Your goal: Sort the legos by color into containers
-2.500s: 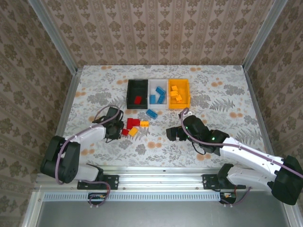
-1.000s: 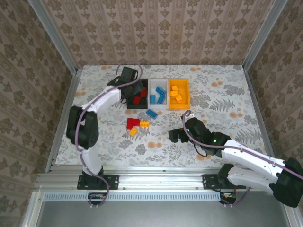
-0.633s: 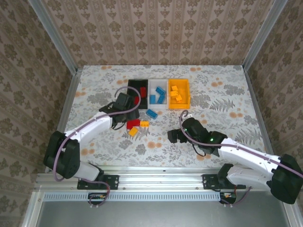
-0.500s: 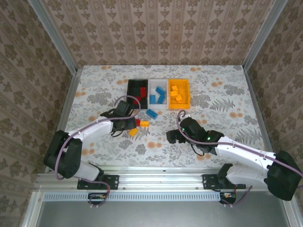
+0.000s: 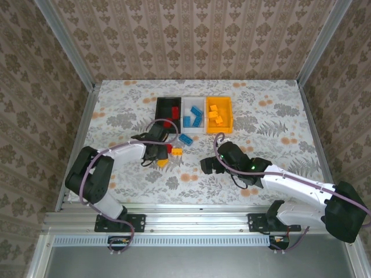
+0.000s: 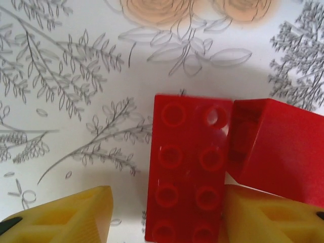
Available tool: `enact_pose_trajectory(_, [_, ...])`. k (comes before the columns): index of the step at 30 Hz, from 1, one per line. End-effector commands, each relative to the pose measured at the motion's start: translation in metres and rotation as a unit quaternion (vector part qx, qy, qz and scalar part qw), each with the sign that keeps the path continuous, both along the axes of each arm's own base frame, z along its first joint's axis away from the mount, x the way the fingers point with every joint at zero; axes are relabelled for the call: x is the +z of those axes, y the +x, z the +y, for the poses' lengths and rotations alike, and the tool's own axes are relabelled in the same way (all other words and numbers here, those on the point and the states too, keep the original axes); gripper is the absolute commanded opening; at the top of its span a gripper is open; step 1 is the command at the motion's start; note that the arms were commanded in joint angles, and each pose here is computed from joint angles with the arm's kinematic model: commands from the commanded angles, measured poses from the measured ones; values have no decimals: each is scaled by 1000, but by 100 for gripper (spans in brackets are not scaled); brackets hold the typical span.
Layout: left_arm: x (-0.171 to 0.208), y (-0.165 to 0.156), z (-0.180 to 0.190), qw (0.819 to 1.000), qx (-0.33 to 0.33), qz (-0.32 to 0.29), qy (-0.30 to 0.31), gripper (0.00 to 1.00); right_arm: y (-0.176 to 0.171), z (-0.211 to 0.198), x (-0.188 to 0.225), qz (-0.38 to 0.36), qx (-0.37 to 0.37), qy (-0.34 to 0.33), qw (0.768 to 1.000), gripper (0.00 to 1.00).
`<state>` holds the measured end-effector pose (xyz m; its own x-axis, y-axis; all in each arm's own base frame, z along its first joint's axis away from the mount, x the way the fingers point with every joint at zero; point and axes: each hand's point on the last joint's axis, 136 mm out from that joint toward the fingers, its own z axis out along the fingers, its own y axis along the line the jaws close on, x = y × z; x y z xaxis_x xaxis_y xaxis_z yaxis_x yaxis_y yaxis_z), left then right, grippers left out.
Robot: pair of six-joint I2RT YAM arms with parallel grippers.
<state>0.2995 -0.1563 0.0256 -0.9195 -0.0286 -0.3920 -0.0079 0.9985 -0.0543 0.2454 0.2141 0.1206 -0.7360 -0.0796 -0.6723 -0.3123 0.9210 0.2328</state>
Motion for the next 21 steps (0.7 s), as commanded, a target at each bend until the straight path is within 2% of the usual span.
enact_pose_trajectory(1, [-5,9,6,1000,3,-5,22,59,2,7,9,-2,2,12,1000,100])
enact_pose_trajectory(3, [-6,14,7,1000,8,-6,14,55,1,5,7,-1,1,11,1000,100])
enact_pose_trajectory(6, [-7,19,6,1000,10,-10,7,38,0,4,6,-1,-1,9,1000,100])
enact_pose_trajectory(12, [6,17,12,1000,7,-14,20,35,0,1,5,-3,-5,7,1000,100])
enact_pose_trajectory(17, [65,30,7,997,-11,-75,9,35,-1,3,-1,0,-4,8,1000,100])
enact_pose_trajectory(21, [109,67,-18,993,-38,-115,-1,36,0,6,-7,7,-4,14,1000,100])
